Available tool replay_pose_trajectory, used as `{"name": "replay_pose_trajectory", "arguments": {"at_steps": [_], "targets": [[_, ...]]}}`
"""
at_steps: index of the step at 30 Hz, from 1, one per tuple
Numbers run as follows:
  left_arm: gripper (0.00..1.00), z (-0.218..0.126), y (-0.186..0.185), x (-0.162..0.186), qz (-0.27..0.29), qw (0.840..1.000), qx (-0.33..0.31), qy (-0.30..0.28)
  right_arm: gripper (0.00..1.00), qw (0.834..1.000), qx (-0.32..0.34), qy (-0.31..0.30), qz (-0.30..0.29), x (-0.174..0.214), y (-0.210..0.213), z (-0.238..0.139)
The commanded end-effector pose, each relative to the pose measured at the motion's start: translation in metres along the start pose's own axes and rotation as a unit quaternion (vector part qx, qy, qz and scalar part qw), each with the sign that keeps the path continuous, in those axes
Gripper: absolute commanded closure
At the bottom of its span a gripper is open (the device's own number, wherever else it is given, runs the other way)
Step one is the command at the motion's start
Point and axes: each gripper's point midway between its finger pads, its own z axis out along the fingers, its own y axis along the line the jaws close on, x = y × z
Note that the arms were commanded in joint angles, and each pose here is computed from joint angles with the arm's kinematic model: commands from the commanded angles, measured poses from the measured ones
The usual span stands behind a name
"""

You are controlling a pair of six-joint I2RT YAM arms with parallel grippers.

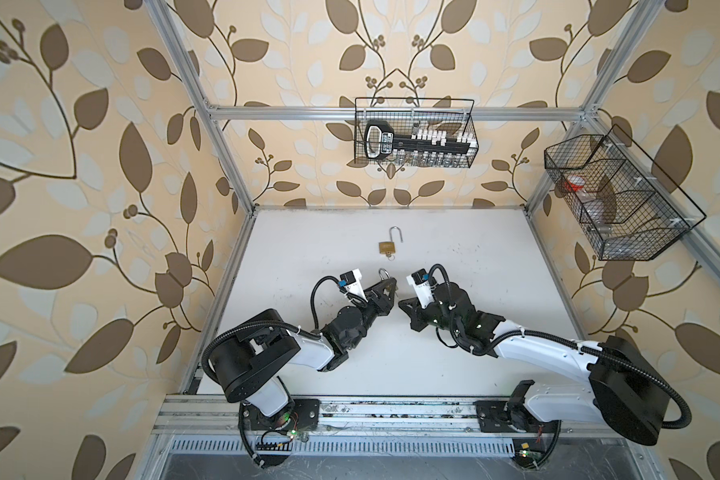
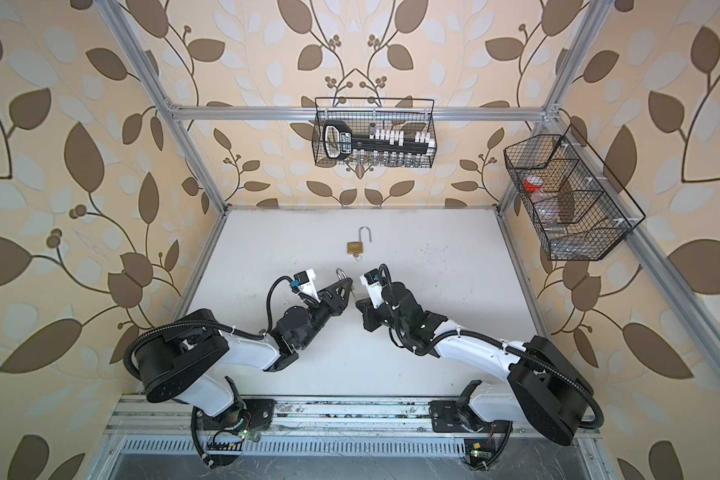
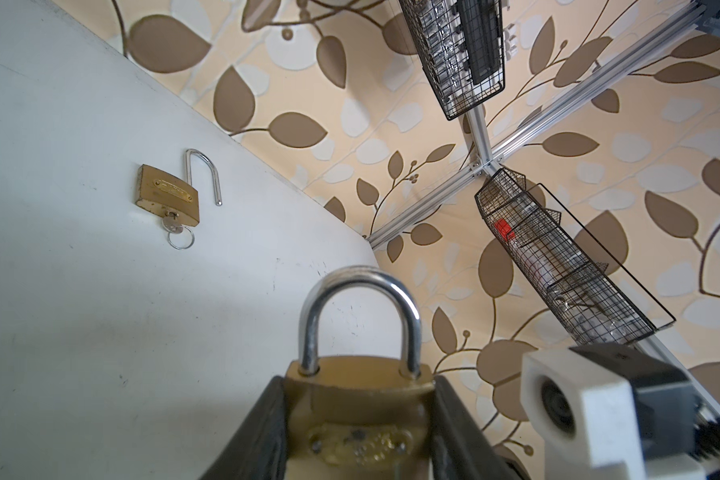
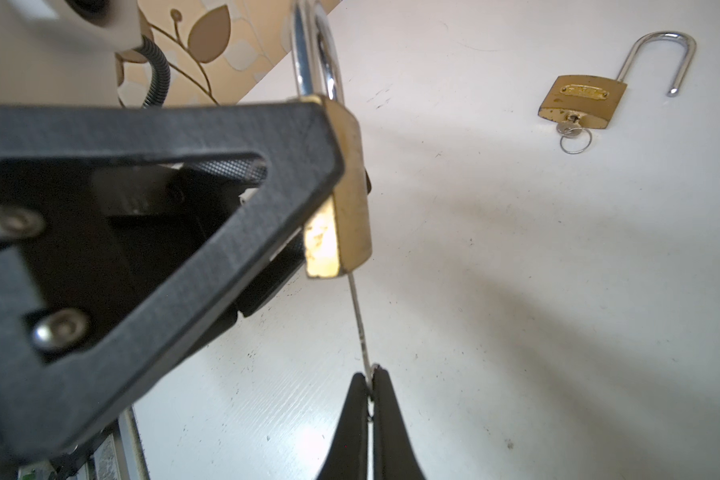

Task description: Unlock with the key

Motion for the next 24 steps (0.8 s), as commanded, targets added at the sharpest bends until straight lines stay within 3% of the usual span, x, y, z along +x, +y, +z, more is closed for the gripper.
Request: {"name": "replay_pose_trajectory", "arguments": {"at_steps": [1, 24], "targets": [[1.00, 0.004, -0.037, -0.018, -0.017, 0.997, 0.060, -0.036, 1.00, 1.000, -0.011, -0.014, 0.005, -0.012, 0.004, 0.001], [1.00, 0.008, -0.027, 0.000, -0.018, 0.999, 0.049, -0.013, 1.00, 0.999, -0.018, -0.032, 0.034, -0.018, -0.006, -0.006]]}}
